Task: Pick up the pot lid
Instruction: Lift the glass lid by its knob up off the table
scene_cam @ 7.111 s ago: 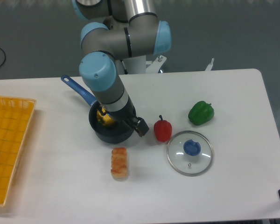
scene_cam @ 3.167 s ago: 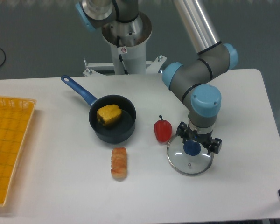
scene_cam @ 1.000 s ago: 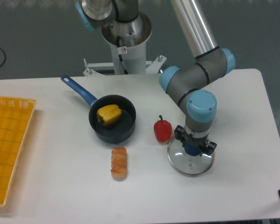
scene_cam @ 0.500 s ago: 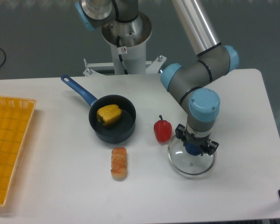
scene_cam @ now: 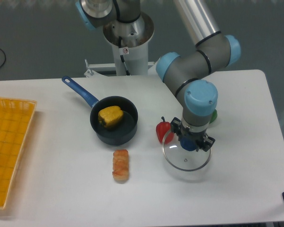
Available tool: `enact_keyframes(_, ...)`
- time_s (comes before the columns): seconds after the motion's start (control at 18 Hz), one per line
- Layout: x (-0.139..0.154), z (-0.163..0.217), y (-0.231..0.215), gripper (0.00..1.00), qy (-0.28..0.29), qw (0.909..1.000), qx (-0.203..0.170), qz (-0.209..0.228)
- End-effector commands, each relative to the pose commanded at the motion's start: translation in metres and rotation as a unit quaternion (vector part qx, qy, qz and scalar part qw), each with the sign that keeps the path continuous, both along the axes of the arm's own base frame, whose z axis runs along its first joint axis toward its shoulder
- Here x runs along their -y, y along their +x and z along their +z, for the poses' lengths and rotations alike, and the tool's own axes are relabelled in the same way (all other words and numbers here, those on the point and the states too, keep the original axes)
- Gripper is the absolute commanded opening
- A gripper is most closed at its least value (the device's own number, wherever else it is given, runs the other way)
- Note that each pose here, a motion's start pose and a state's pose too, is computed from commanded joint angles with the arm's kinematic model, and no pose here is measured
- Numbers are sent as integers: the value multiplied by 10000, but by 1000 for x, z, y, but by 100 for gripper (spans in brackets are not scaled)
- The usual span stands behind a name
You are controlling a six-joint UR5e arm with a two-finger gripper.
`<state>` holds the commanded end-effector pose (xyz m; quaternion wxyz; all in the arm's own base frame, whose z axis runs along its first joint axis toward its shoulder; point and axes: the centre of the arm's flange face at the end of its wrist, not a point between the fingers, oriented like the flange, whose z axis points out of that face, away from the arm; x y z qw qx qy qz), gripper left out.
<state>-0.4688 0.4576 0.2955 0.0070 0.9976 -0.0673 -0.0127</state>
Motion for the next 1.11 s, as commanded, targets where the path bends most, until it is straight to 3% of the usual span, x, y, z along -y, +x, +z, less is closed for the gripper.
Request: enact_keyframes(1.11,3,3,1,52,0,10000,0,15)
